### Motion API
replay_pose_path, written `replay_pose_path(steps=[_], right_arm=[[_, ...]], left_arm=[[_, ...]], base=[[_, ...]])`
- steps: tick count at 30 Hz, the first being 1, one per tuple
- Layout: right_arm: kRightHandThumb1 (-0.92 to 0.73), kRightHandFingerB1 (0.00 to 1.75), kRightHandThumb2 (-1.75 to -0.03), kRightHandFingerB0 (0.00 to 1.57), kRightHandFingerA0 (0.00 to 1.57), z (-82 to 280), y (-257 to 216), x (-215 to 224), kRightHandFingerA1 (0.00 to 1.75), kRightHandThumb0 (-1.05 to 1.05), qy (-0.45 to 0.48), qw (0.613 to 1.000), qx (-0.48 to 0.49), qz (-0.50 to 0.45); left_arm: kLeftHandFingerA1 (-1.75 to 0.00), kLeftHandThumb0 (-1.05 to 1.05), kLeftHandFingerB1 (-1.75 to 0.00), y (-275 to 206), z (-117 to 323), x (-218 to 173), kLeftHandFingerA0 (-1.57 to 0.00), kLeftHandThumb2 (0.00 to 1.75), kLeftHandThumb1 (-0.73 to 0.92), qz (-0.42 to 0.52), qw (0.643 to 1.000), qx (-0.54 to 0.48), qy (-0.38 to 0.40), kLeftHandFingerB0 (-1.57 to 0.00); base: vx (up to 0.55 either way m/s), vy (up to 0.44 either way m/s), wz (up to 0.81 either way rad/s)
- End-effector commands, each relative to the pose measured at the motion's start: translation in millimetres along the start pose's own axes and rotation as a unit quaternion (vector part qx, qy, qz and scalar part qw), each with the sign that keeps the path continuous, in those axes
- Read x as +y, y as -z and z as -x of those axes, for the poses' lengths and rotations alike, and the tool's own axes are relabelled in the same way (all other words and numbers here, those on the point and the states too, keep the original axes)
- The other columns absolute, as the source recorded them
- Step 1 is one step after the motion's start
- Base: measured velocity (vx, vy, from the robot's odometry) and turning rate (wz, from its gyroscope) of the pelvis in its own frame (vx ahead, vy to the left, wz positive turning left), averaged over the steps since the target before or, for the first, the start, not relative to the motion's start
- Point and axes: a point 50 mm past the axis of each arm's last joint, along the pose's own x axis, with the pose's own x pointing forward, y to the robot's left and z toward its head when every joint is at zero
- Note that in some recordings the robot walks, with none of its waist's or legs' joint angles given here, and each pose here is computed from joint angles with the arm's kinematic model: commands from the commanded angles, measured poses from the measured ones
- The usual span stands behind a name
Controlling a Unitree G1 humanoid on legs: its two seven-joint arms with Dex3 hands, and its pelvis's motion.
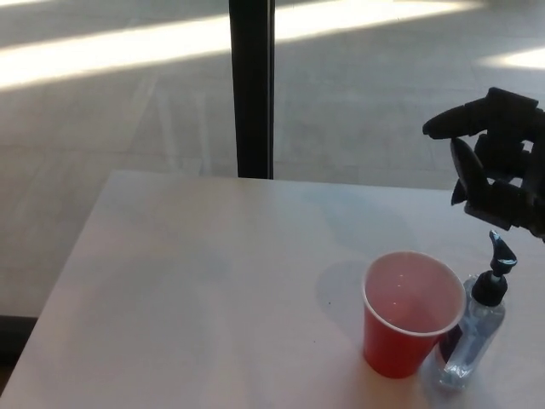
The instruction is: The robot uses its right hand fist to press the hand soap kept in the middle of the table to get liquid hand soap out
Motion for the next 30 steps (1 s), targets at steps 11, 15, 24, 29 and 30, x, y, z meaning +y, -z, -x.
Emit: replay_pose_path(steps=[11,15,24,29,30], right_arm=[[-0.8,0.82,-0.76,0.75,0.81,-16,-29,-56,1.74,-0.2,0.045,0.999,0.005,-0.025],[-0.83,0.76,-0.7,0.73,0.86,-12,-41,-82,1.73,-0.21,0.082,0.996,-0.009,-0.019],[-0.85,0.75,-0.69,0.7,0.88,11,-48,-142,1.69,-0.16,0.199,0.98,0.0,0.017],[-0.84,0.73,-0.66,0.7,0.84,30,-47,-178,1.7,-0.15,0.263,0.964,0.008,0.031],[-0.79,0.74,-0.68,0.72,0.87,35,-47,-186,1.69,-0.2,0.276,0.961,0.01,0.03]], left_arm=[[-0.94,-0.31,-0.82,3,1,6,-0.64,1.1,0.71,-0.007,1.0,0.004,-0.012,-0.49],[-0.97,-0.32,-0.83,5,1,7,-0.65,1.1,0.71,-0.002,1.0,0.008,-0.015,-0.51],[-0.98,-0.32,-0.84,5,1,9,-0.64,1.12,0.7,0.001,1.0,0.003,-0.008,-0.49],[-0.98,-0.32,-0.85,5,2,9,-0.64,1.13,0.7,-0.006,1.0,-0.001,-0.005,-0.52],[-0.98,-0.32,-0.85,5,2,9,-0.65,1.12,0.7,-0.009,1.0,-0.002,-0.005,-0.51]], base=[[0.0,0.0,0.0],[0.0,0.0,0.0],[0.0,0.0,0.0],[0.0,0.0,0.0],[0.0,0.0,0.0]])
